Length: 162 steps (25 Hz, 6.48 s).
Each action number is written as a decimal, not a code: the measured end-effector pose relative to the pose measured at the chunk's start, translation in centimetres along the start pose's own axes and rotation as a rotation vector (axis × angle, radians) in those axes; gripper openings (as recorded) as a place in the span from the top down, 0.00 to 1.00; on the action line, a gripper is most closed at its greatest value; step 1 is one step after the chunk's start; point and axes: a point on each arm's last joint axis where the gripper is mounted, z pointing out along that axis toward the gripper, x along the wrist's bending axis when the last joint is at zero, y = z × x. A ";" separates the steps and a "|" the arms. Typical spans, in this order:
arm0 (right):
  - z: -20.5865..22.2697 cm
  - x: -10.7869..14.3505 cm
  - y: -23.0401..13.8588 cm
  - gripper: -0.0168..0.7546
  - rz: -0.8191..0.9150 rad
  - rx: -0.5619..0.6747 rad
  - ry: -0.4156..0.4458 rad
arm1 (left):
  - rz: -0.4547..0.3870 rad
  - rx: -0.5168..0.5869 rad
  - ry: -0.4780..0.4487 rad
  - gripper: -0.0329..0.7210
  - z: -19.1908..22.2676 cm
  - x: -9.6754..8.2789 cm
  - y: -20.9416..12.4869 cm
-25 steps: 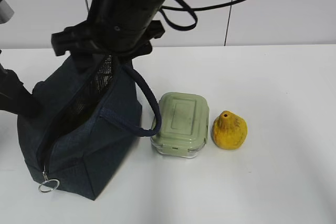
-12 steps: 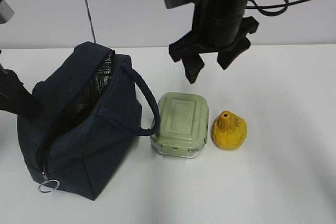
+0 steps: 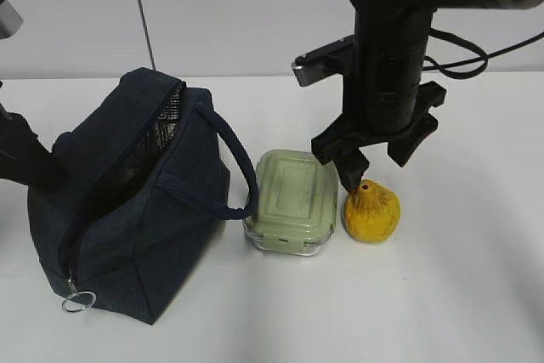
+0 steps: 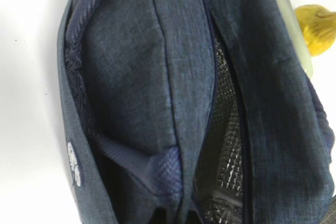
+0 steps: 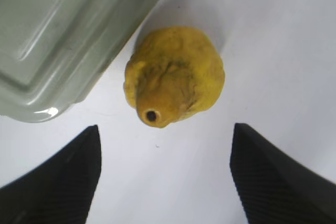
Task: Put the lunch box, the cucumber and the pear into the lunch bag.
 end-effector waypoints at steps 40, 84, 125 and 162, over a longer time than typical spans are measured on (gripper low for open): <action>-14.7 10.2 0.1 0.77 -0.314 -0.677 0.271 | 0.002 0.004 0.000 0.95 0.0 0.0 0.0; 2.6 -6.0 -3.9 0.26 0.481 -0.452 0.860 | 0.002 0.009 -0.002 0.95 0.0 0.0 -0.1; 13.8 -5.6 -4.6 0.26 0.550 -0.560 1.038 | 0.005 0.014 0.001 0.95 0.0 0.0 -0.1; 9.8 -5.7 -4.2 0.54 0.553 -0.621 0.990 | 0.016 0.022 0.016 0.95 0.0 0.2 -0.2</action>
